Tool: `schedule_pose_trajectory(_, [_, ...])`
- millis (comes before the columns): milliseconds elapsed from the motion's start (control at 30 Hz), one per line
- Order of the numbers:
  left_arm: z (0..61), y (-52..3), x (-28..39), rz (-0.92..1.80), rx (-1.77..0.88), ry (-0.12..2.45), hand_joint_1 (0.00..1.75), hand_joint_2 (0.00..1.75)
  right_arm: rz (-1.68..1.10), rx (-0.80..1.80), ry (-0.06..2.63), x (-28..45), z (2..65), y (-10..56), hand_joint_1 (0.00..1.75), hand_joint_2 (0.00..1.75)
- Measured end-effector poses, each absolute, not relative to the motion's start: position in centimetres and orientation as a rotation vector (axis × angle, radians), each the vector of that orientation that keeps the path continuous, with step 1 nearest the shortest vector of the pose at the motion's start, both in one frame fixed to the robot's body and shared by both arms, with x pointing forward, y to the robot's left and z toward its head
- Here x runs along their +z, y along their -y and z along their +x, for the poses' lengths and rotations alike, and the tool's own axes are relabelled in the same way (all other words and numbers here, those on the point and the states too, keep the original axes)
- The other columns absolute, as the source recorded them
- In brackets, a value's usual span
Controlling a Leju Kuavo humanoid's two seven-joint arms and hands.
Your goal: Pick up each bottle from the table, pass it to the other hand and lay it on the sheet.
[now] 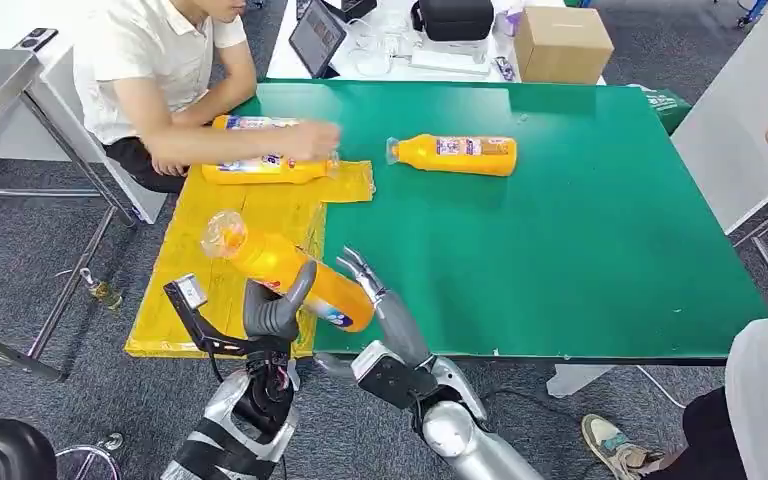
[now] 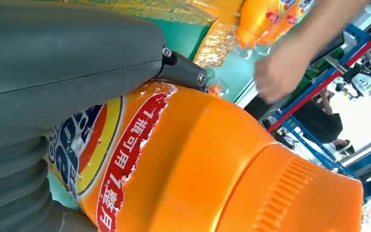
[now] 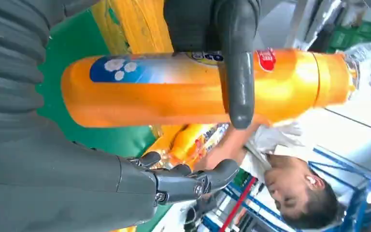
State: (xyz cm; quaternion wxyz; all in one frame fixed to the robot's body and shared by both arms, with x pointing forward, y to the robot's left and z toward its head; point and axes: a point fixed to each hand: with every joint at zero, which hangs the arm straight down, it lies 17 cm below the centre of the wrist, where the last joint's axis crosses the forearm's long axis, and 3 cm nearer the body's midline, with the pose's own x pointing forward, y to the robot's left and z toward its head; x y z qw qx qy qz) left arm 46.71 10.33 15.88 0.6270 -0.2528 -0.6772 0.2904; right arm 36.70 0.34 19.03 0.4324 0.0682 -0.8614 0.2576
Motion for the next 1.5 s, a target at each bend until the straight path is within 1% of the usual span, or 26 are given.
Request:
schedule_pose_trajectory(100, [47.3,-11.7,15.2,-0.457,0.662,1.570,1.75,1.75,0.081,0.485,2.231,20.9,37.0,1.7,0.00,1.75])
schedule_pose_trajectory(167, [47.9,-14.4,15.2,-0.178,0.596,1.679,1.75,1.75,-0.072,0.288,2.352,24.1,37.1,4.8,0.00,1.75])
schedule_pose_trajectory(233, [48.2,-16.2,17.9,0.121,0.431,1.890,1.75,1.75,-0.183,0.141,2.427,26.9,36.6,7.4,0.00,1.75])
schedule_pose_trajectory(300, [49.1,-16.7,19.8,0.285,0.280,2.000,1.75,1.75,-0.250,0.044,2.492,30.0,35.9,9.1,0.00,1.75])
schedule_pose_trajectory(367, [50.5,-16.5,20.4,0.394,0.134,2.016,1.75,1.75,-0.322,-0.051,2.584,34.0,34.7,10.9,0.00,1.75])
schedule_pose_trajectory(467, [52.2,-14.8,20.9,0.619,-0.225,2.018,1.75,1.75,-0.412,-0.139,2.688,38.2,32.9,12.8,0.00,1.75])
schedule_pose_trajectory(600, [54.3,-14.1,19.6,0.815,-0.499,1.900,1.75,1.75,-0.412,-0.223,2.701,39.5,32.2,14.0,0.00,1.75])
schedule_pose_trajectory(700, [55.9,-13.8,18.2,0.879,-0.650,1.792,1.75,1.75,-0.393,-0.259,2.671,39.0,32.5,14.6,0.00,1.75])
schedule_pose_trajectory(767, [56.4,-13.8,17.4,0.891,-0.703,1.749,1.75,1.75,-0.389,-0.267,2.665,38.9,32.5,14.8,0.00,1.75])
schedule_pose_trajectory(1000, [57.2,-14.0,16.6,0.904,-0.757,1.701,1.75,1.75,-0.389,-0.275,2.655,38.7,32.6,15.0,0.00,1.75])
schedule_pose_trajectory(1167, [58.3,-14.8,12.0,0.932,-0.978,1.390,1.75,1.75,-0.362,-0.311,2.636,38.4,32.9,15.5,0.00,1.75])
schedule_pose_trajectory(1267, [58.4,-15.4,10.0,0.963,-1.113,1.248,1.75,1.75,-0.353,-0.317,2.631,38.4,33.0,15.5,0.00,1.75])
schedule_pose_trajectory(1300, [58.3,-15.4,9.4,0.957,-1.143,1.214,0.56,1.75,-0.347,-0.323,2.626,38.3,33.0,15.5,0.00,1.75])
schedule_pose_trajectory(1333, [58.1,-15.5,8.6,0.942,-1.169,1.183,0.14,1.75,-0.340,-0.327,2.622,38.2,33.1,15.5,0.00,1.75])
schedule_pose_trajectory(1367, [57.9,-15.4,8.1,0.922,-1.176,1.170,0.17,1.75,-0.339,-0.325,2.621,38.1,33.1,15.5,0.00,1.75])
schedule_pose_trajectory(1400, [57.7,-15.3,7.7,0.893,-1.174,1.168,0.10,1.75,-0.338,-0.323,2.620,38.1,33.1,15.5,0.00,1.75])
schedule_pose_trajectory(1500, [57.1,-14.1,6.5,0.749,-1.170,1.182,0.10,1.75,-0.328,-0.319,2.618,38.0,33.2,15.5,0.00,1.75])
